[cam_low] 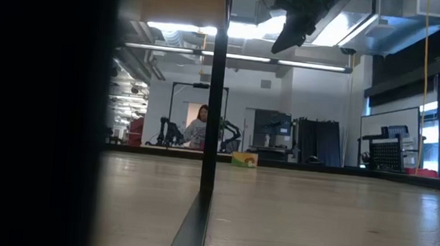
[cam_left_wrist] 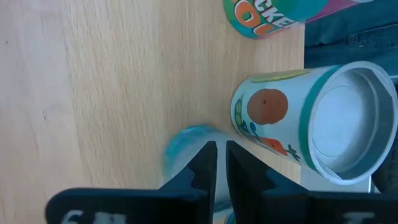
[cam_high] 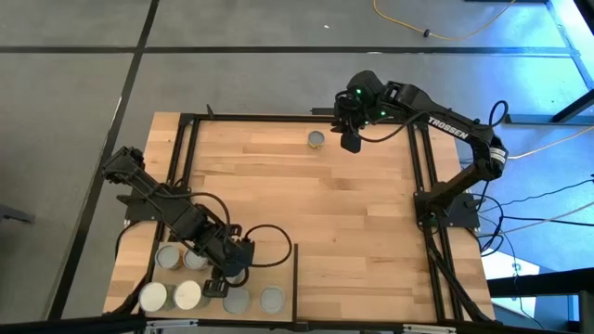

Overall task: Pick and place cans onto a shelf
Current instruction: Put the blue tuna can on the shelf

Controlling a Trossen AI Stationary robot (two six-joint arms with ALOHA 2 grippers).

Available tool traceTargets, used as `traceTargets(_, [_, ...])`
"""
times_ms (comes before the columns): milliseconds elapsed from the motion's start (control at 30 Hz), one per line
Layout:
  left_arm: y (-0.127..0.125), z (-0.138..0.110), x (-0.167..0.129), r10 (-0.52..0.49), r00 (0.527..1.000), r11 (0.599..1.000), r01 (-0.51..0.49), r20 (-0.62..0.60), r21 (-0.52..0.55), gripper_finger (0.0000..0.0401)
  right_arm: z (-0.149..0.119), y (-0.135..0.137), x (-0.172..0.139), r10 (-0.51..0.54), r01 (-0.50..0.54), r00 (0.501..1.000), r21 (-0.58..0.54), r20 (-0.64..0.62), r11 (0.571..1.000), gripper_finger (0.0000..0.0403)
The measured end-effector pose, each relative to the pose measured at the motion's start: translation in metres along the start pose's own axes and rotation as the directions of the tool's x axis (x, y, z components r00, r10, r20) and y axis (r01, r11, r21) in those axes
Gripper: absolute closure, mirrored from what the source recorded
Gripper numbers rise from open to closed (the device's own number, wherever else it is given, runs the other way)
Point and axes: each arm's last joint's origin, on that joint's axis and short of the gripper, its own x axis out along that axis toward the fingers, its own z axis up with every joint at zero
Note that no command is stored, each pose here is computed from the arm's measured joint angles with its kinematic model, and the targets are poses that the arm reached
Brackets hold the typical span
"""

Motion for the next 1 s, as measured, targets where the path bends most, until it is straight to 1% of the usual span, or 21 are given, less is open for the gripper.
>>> traceTargets(133, [0.0,0.0,0.0,-0.006,1.0,1.0,0.006,-0.006,-0.004,0.0371,0.0,0.0,0.0,0.005,-0.005,1.0,0.0,0.002,1.0,0.0318])
traceTargets(267, [-0.002,-0.003,0.0,-0.078,0.994,0.995,0.074,-0.074,-0.065,0.0374,0.0,0.0,0.0,0.008,-0.008,1.0,-0.001,0.003,1.0,0.0318])
traceTargets(433, [-0.006,-0.008,0.0,-0.087,0.991,0.994,0.08,-0.098,-0.078,0.0376,0.0,0.0,0.0,0.008,-0.008,1.0,-0.005,0.003,1.0,0.0318])
traceTargets(567, [-0.009,-0.01,0.0,-0.108,0.987,0.99,0.097,-0.119,-0.099,0.039,0.0,0.0,0.0,0.008,-0.008,1.0,-0.006,0.003,1.0,0.0318])
traceTargets(667, [-0.009,-0.011,0.001,-0.103,0.987,0.992,0.092,-0.125,-0.091,0.0399,0.0,0.0,0.0,0.008,-0.008,1.0,-0.007,0.003,1.0,0.0318])
traceTargets(800, [-0.008,-0.01,0.001,-0.077,0.992,0.995,0.07,-0.103,-0.069,0.04,0.0,0.0,0.0,0.008,-0.008,1.0,-0.007,0.003,1.0,0.0318])
traceTargets(1000, [-0.005,-0.008,0.0,-0.064,0.994,0.997,0.06,-0.091,-0.046,0.04,0.0,0.0,0.0,0.009,-0.009,1.0,-0.007,0.003,1.0,0.0318])
